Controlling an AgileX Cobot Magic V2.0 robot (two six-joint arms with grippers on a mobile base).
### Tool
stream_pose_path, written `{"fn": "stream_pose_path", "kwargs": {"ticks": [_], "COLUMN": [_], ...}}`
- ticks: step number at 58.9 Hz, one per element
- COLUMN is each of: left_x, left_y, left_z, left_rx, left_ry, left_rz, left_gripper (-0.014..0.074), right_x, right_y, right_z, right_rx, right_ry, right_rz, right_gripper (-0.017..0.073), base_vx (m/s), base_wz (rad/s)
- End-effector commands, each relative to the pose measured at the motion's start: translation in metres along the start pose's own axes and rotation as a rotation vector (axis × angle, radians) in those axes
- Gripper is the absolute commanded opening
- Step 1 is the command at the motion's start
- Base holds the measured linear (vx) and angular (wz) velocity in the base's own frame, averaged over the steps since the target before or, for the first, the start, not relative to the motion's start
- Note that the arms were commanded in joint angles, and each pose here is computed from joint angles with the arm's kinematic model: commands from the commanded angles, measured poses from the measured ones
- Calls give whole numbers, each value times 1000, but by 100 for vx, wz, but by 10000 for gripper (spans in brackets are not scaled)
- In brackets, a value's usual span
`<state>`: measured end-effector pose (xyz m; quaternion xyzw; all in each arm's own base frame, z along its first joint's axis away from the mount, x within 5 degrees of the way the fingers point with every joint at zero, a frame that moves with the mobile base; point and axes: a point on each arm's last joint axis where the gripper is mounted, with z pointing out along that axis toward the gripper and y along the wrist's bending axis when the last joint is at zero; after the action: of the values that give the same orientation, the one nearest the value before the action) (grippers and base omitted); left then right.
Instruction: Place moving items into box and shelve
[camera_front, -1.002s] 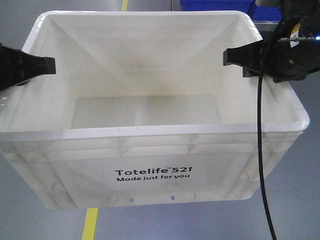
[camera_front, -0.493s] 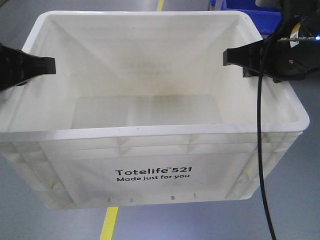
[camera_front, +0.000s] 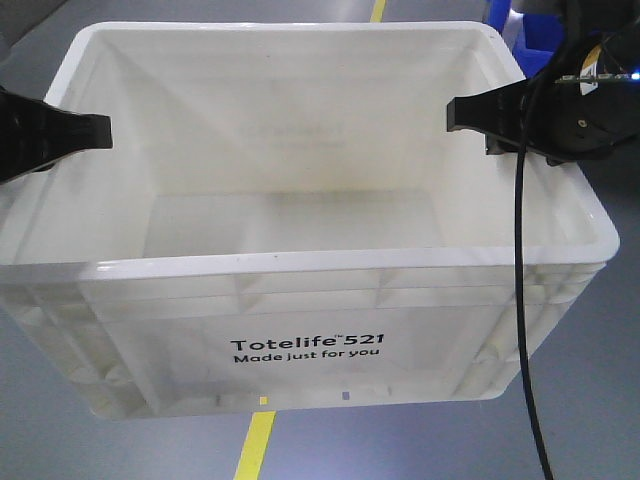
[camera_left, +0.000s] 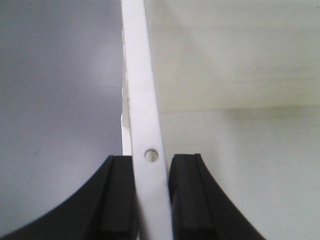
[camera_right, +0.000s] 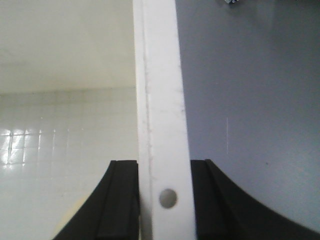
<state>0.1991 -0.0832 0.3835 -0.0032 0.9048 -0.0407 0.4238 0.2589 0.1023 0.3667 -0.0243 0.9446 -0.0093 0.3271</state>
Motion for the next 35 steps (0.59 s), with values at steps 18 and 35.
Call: {"fn": "stream_pose_path", "kwargs": {"ticks": [18,35], "left_x": [-22,-22], "left_y": [-2,-2], "left_z": [-21,-21], "left_rx": [71,71], "left_ry": [-197,-197], "left_rz": [29,29], "left_gripper": [-24,-24], "right_x": [-17,-17], "right_y": [-6,-6], "right_z": [-25,-25], "right_rx": [-3,-3], "right_ry": [-184,-184], "right_rz": [-41,-41], "right_gripper": [-15,-15], "base_vx": [35,35], "base_wz": [20,16]}}
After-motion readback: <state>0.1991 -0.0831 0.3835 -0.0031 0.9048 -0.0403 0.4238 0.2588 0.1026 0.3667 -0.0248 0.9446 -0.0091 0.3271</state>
